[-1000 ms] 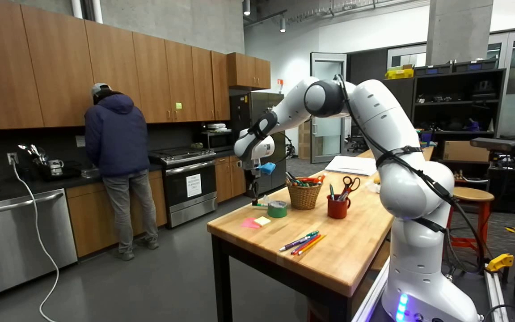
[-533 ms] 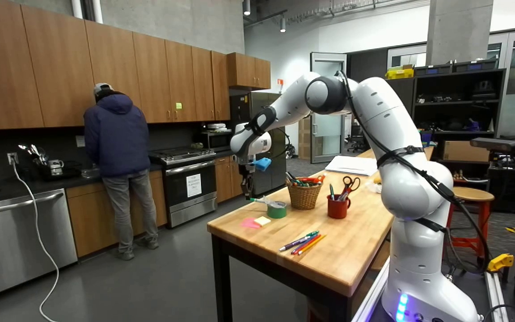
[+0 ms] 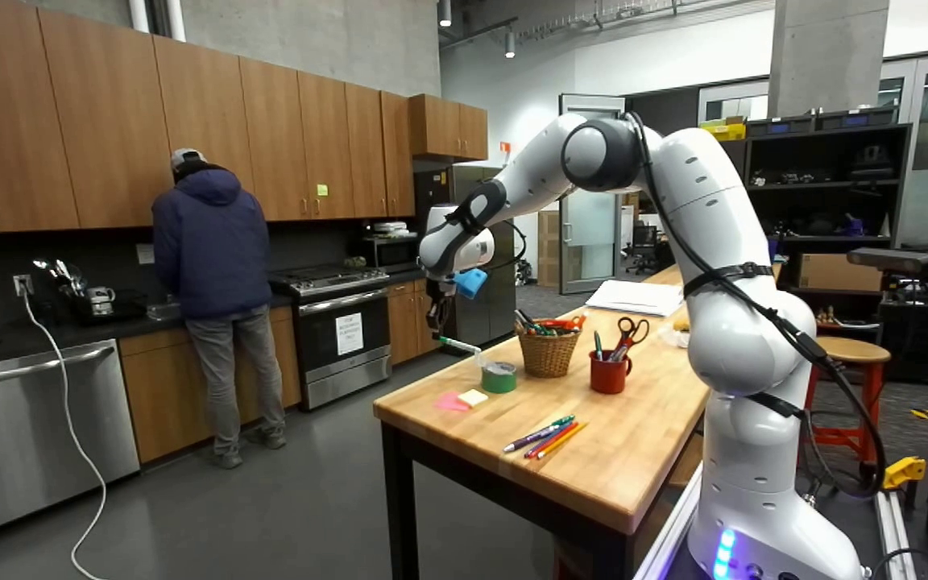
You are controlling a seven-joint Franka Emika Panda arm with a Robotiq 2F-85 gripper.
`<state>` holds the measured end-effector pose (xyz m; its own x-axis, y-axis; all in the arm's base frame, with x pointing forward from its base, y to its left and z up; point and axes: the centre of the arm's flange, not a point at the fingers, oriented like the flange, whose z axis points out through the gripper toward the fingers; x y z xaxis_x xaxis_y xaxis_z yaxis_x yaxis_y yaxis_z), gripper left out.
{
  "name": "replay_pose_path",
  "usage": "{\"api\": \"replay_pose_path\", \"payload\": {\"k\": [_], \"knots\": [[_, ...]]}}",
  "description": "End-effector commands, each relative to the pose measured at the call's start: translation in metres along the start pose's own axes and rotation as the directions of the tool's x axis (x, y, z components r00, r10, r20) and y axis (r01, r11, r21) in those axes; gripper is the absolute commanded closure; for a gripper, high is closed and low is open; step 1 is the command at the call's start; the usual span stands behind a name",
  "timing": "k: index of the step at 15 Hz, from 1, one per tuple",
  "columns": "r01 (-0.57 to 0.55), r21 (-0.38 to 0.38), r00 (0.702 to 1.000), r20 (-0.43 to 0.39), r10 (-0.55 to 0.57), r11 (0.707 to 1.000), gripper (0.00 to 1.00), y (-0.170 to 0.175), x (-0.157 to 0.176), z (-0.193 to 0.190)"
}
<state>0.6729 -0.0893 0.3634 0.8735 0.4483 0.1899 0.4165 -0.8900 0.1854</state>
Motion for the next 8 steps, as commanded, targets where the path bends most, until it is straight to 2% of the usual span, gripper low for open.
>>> {"api": "replay_pose_path", "payload": {"k": [1,8], "knots": [[-0.019,-0.081,0.996,-0.083,0.013,0.997,0.96,-0.01,-0.021,-0.035],[-0.087,-0.194,0.965,-0.262,0.034,0.977,0.96,-0.008,-0.059,-0.076]]}}
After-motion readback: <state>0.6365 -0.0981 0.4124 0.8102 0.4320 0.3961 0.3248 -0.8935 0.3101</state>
